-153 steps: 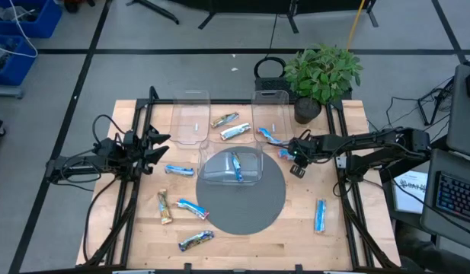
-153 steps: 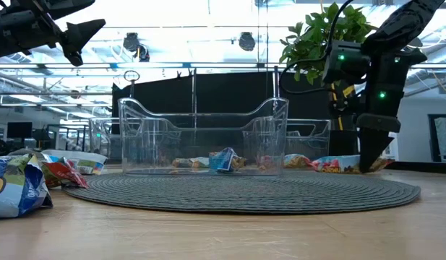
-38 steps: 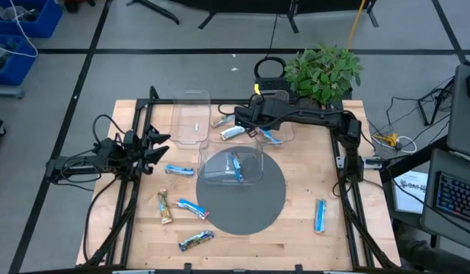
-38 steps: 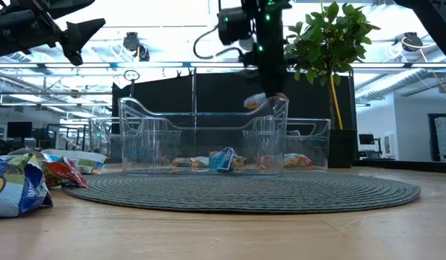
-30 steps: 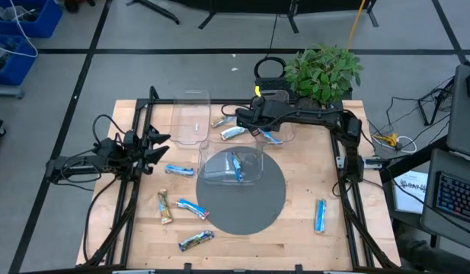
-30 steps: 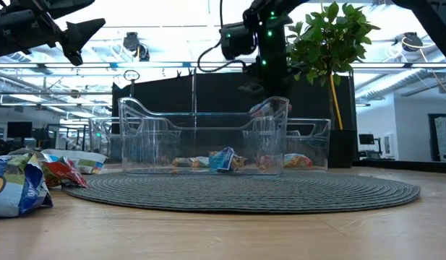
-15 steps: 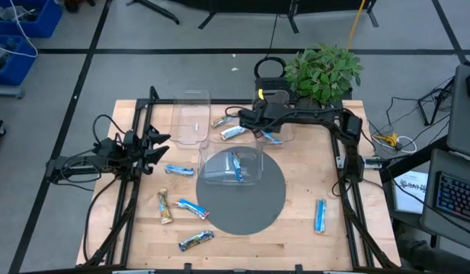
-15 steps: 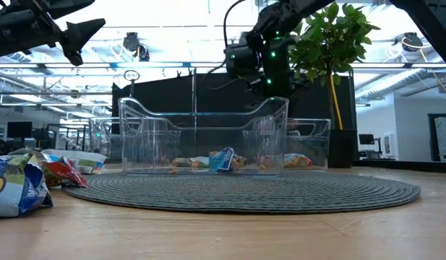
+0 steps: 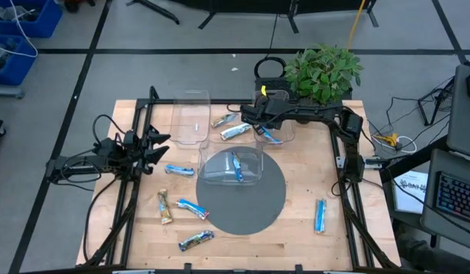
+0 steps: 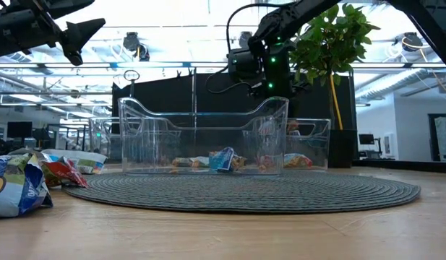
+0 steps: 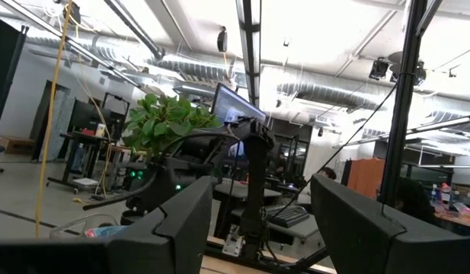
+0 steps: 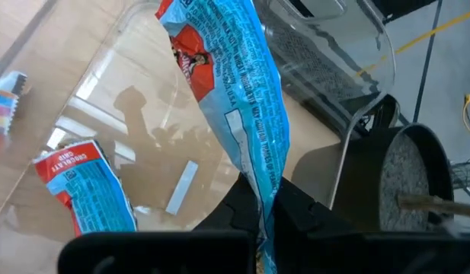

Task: Pick and place Granola Bars by type
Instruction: Put the red granola bar into the top right transparent bin

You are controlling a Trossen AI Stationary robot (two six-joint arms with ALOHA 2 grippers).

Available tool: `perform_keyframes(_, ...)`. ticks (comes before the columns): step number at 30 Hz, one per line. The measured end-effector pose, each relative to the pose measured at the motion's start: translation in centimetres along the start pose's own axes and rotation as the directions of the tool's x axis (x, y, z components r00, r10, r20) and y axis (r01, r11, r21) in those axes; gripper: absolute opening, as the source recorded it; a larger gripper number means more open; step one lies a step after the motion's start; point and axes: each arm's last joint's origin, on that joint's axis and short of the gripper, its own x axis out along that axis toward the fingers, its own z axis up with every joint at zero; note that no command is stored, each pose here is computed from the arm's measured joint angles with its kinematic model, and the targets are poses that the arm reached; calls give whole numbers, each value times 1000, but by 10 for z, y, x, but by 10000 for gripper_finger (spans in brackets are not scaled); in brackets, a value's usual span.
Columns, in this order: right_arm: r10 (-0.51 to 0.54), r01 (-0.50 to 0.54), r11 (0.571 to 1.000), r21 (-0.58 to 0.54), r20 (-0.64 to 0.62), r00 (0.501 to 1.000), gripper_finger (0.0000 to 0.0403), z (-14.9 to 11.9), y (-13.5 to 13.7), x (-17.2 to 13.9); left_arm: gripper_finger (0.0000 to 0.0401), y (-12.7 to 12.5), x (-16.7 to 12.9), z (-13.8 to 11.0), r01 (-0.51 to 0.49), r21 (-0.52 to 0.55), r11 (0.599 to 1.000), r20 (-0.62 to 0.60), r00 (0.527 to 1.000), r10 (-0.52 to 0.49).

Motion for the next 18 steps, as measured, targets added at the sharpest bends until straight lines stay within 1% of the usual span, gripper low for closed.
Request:
perform_keyframes(3,-7,7,1000,-8,-9,1000,5,0,2,5,225,0,0,0,0,0,1000,0,1000,0)
perform_keyframes(7,-17,16,999,-47,-26,1000,5,-1,10,14,225,0,0,0,0,0,1000,0,1000,0)
perform_keyframes(14,-27,24,997,-78,-38,999,5,-2,14,18,225,0,0,0,0,0,1000,0,1000,0)
perform_keyframes(18,-23,21,997,-74,-36,999,8,-1,14,18,225,0,0,0,0,0,1000,0,1000,0)
